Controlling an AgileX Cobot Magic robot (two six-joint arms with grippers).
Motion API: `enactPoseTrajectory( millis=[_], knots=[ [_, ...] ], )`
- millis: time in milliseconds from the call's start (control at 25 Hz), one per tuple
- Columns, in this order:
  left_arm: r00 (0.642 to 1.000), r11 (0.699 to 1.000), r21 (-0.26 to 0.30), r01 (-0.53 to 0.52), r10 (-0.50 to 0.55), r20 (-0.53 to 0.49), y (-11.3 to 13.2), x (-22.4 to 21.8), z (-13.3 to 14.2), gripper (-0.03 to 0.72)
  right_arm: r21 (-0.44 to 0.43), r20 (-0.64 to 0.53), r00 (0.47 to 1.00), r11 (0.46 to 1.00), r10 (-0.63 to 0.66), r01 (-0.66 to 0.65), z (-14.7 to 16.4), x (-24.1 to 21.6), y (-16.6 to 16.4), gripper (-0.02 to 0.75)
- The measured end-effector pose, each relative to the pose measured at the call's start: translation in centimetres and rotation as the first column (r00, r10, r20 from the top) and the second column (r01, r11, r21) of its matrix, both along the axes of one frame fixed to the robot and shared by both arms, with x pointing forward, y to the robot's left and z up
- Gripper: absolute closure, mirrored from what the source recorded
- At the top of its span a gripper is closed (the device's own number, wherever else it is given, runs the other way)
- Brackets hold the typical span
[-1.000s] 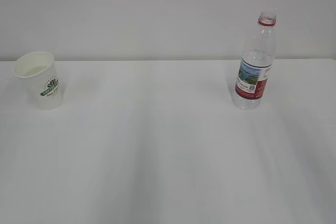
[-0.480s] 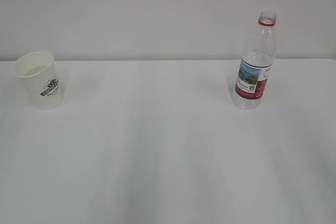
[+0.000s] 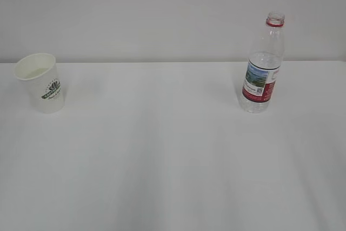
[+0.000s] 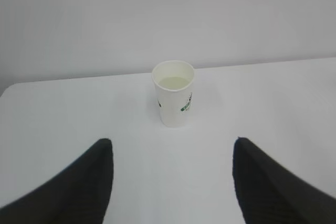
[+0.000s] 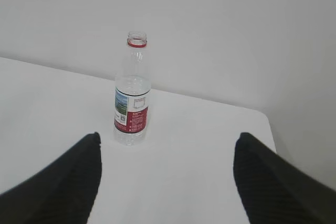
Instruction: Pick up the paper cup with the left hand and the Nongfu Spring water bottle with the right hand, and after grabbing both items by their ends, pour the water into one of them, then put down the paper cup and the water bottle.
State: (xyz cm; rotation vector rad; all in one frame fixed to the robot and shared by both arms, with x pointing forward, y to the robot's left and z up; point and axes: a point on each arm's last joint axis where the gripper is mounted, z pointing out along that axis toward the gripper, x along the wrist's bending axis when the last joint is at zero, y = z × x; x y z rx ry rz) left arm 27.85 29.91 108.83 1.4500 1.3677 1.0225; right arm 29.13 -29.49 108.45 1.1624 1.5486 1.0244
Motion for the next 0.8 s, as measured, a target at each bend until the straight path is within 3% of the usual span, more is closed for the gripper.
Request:
enactPoseTrajectory(
  millis=[440,800],
  knots=[
    [0.985,0.999,0.004,0.041,-0.039,-0.168,-0.3,-0.6,-1.4,0.172,0.069,-0.101,0.994,0.996,-0.051,0.058,-1.5,-3.1,-0.7,0.148],
    [0.967,0.999,0.006,0.05,-0.047,-0.249,-0.4,-0.9,-2.1,0.172,0.115,-0.177,0.983,0.99,-0.057,0.078,-2.5,-4.9,-0.8,0.148]
  ],
)
